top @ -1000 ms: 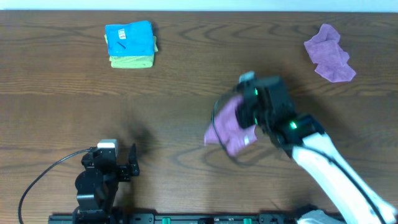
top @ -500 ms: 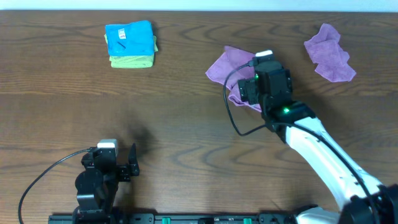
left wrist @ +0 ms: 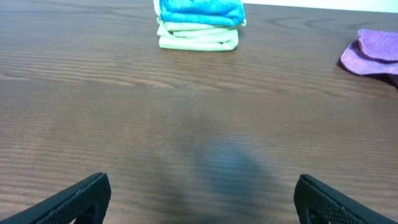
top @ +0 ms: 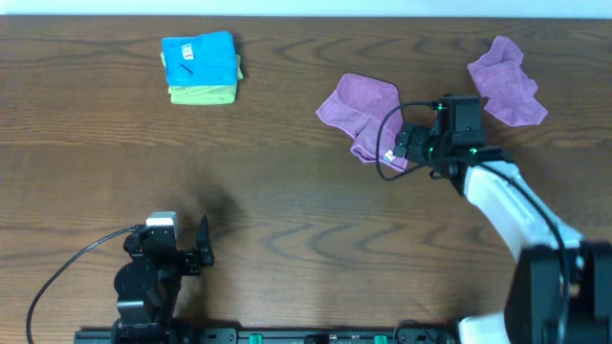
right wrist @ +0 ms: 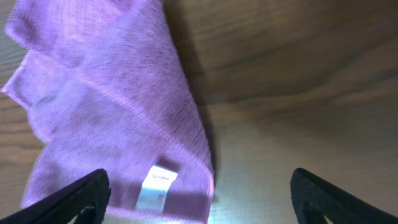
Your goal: Fold the cloth
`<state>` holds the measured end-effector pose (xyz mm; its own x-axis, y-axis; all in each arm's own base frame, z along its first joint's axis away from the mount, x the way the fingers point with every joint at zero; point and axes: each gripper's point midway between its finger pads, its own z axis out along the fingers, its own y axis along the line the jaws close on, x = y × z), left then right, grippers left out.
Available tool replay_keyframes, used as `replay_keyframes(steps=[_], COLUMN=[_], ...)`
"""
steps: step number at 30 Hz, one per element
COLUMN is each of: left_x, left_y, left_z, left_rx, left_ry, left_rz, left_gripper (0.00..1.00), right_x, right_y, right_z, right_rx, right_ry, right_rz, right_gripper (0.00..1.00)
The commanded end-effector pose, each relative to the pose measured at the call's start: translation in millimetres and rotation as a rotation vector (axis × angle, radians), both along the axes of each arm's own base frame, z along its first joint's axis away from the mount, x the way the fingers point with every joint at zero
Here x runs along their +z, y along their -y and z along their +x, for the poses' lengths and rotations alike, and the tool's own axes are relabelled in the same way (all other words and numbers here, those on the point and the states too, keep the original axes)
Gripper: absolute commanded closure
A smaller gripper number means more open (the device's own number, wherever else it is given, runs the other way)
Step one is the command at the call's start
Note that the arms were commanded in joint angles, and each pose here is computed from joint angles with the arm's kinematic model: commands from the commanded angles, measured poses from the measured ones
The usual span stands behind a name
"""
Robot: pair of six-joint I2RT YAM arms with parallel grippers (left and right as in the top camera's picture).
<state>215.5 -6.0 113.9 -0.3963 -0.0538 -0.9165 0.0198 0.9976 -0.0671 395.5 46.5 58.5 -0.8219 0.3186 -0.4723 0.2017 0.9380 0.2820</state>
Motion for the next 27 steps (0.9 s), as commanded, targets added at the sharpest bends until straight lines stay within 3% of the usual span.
replay_keyframes(steps=[1,6,11,17,19,27], left_x=[-1.7,4.4,9.4,5.7,12.7,21.4], left_y=[0.5,0.6,0.4,-2.6,3.3,26.5], left_z=[1.1,3.6,5.5,4.2,6.4,7.3], left_rx=[0.005,0.042,0.076,0.102,0.084,0.037], left_ry=[0.005,0.027,0.044,0.030,0.052,0.007], left_rz=[-0.021,-0.112,-0.199,-0.213,-0.271,-0.518], left_gripper=[0.05,0.05,0.05,0.05,0.05,0.04], right_x=[-22.5,-43.0,-62.8,-65.6,-65.1,-20.3], right_y=[-18.1,-25.7,-25.9,-28.0,-27.9,-21.9], right_z=[-4.7,1.4,-0.5,-0.4,-0.1,7.4], right_rx=[0.027,0.025,0.015,0.018,0.018,0.017], right_ry=[-0.069,-0.091,-0.130,-0.134,-0.133,-0.034], right_rz=[0.183,0.241,0.246,0.254,0.254,0.236], right_gripper=[0.11,0.15,0.28,0.77,0.99,0.99])
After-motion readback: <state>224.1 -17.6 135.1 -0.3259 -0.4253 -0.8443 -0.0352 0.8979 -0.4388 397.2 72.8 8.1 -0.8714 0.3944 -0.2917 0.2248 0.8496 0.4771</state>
